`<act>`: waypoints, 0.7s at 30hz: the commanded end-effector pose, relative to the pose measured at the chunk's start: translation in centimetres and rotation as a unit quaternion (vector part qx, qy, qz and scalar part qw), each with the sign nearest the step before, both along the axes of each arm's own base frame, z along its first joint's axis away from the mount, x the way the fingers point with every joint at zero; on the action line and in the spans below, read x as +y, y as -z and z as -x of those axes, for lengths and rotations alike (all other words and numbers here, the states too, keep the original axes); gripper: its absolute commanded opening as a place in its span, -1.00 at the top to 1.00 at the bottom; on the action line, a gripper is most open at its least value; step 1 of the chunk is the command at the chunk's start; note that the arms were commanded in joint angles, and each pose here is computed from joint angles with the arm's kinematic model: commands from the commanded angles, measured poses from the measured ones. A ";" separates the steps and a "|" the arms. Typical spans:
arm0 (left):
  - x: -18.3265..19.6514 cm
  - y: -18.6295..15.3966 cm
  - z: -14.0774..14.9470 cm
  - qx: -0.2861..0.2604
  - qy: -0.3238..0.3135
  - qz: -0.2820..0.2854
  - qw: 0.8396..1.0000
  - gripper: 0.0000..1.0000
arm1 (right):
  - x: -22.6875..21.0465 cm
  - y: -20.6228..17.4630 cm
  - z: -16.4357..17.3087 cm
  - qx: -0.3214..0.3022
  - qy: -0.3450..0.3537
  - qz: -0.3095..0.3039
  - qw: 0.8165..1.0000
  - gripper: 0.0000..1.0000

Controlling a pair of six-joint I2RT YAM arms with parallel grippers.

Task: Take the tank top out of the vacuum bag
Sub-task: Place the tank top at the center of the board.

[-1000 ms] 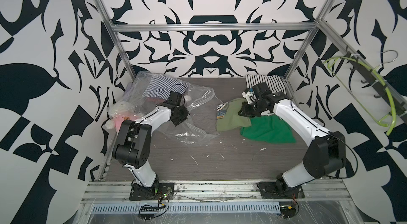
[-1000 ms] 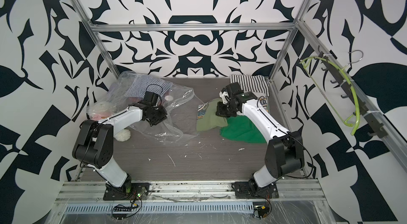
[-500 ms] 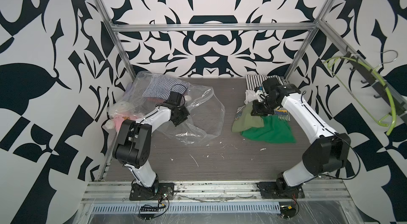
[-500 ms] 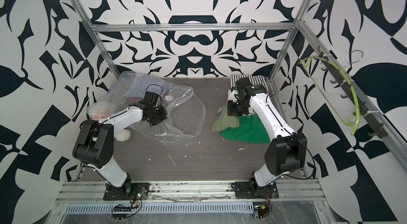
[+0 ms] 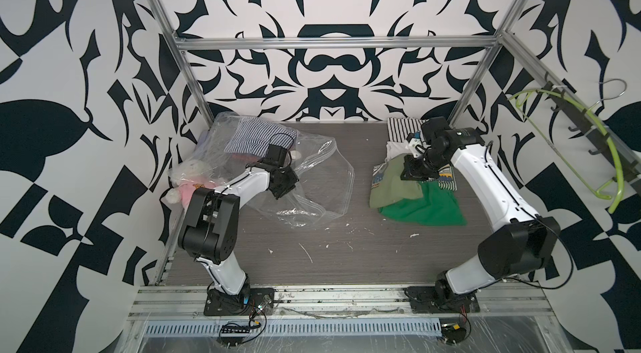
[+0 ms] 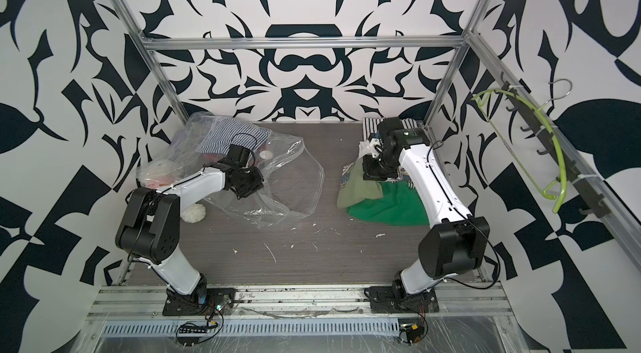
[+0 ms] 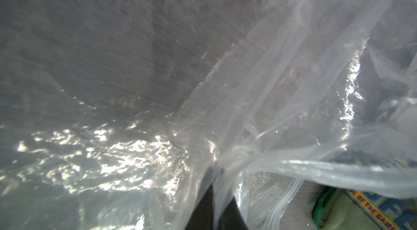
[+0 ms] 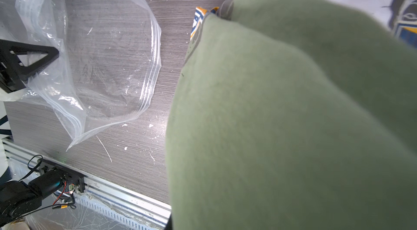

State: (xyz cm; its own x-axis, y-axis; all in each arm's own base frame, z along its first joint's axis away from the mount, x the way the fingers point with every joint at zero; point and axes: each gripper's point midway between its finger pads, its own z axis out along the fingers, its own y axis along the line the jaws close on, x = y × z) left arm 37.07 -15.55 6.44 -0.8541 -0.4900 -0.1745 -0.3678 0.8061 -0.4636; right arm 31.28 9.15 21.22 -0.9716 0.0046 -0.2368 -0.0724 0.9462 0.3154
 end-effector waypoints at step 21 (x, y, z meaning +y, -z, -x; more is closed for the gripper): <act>-0.3 0.1 -0.2 0.001 0.010 0.000 1.000 1.00 | -13.5 7.6 -2.3 0.081 0.050 0.267 0.959 1.00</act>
State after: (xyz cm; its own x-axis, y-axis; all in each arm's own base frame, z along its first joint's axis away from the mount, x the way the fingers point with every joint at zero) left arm 37.12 -15.76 6.32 -0.8570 -0.4870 -0.1683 -0.3642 0.8037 -0.4706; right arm 33.05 -0.94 13.19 -0.9974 0.0194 -0.0696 0.0220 0.9991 -0.0360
